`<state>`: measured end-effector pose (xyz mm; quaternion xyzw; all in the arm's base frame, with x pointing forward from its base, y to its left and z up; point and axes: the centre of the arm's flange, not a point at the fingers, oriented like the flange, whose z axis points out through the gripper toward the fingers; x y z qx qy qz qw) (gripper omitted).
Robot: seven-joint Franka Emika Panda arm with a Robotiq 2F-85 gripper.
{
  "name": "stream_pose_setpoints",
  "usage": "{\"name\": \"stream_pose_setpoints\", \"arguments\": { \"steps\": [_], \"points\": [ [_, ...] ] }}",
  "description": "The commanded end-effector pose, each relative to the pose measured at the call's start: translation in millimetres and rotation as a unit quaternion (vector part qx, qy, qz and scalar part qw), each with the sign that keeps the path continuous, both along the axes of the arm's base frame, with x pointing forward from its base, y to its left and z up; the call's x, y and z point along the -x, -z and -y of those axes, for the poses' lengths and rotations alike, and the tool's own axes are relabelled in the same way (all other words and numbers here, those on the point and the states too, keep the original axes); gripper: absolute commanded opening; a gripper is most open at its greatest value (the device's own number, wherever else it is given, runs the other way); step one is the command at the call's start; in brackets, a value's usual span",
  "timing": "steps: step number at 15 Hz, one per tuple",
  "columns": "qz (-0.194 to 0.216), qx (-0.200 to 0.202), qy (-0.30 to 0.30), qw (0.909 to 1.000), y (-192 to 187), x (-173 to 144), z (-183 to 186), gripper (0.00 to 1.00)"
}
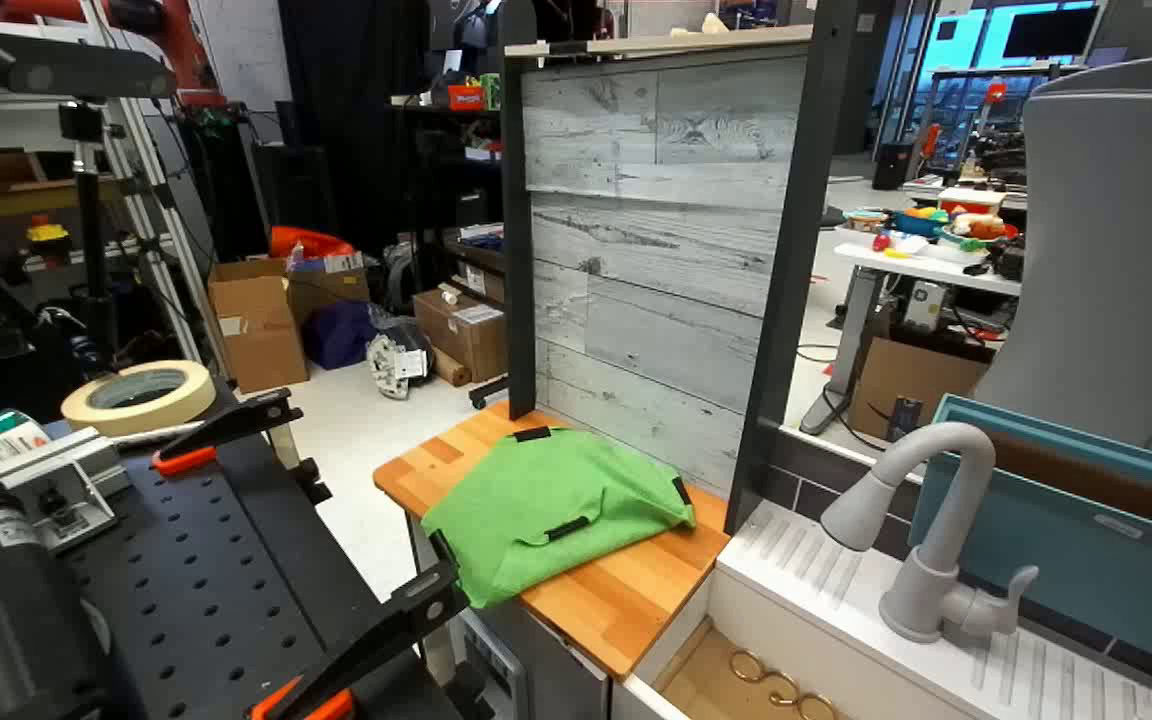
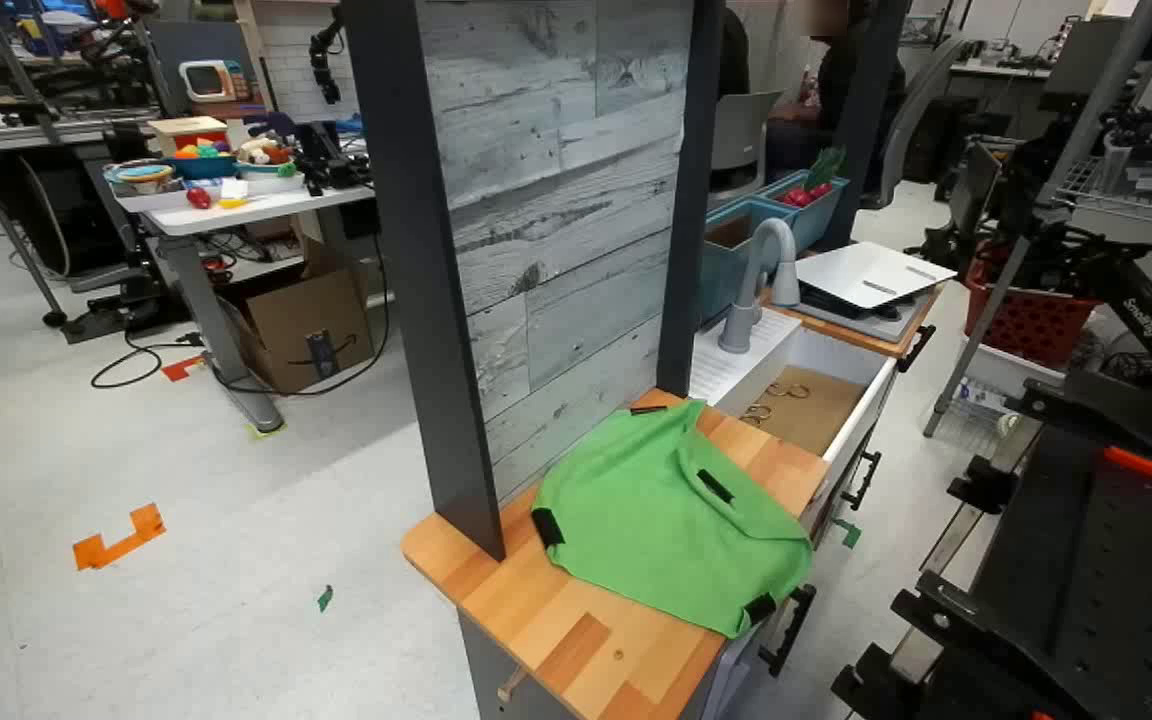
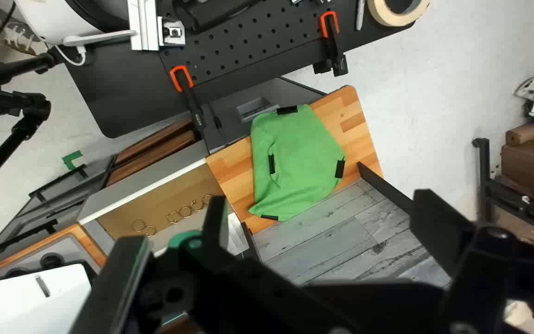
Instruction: Move the faucet to the left side of the sink.
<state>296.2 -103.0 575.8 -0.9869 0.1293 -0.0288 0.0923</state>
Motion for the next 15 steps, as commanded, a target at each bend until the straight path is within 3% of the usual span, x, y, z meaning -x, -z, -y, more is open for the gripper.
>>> {"name": "stream_pose_setpoints", "arguments": {
  "steps": [1, 7, 11, 15],
  "points": [
    [0.0, 0.0, 0.0, 1.0, -0.2, 0.0, 0.0, 1.0],
    [0.009, 0.009, -0.004, 0.9999, 4.1, -5.1, 0.7, 1.0],
    [0.008, 0.011, -0.003, 0.9999, 28.7, -50.8, 10.5, 1.0],
    [-0.005, 0.029, 0.013, 0.9995, 77.7, -117.0, 23.8, 1.0]
  ]
}}
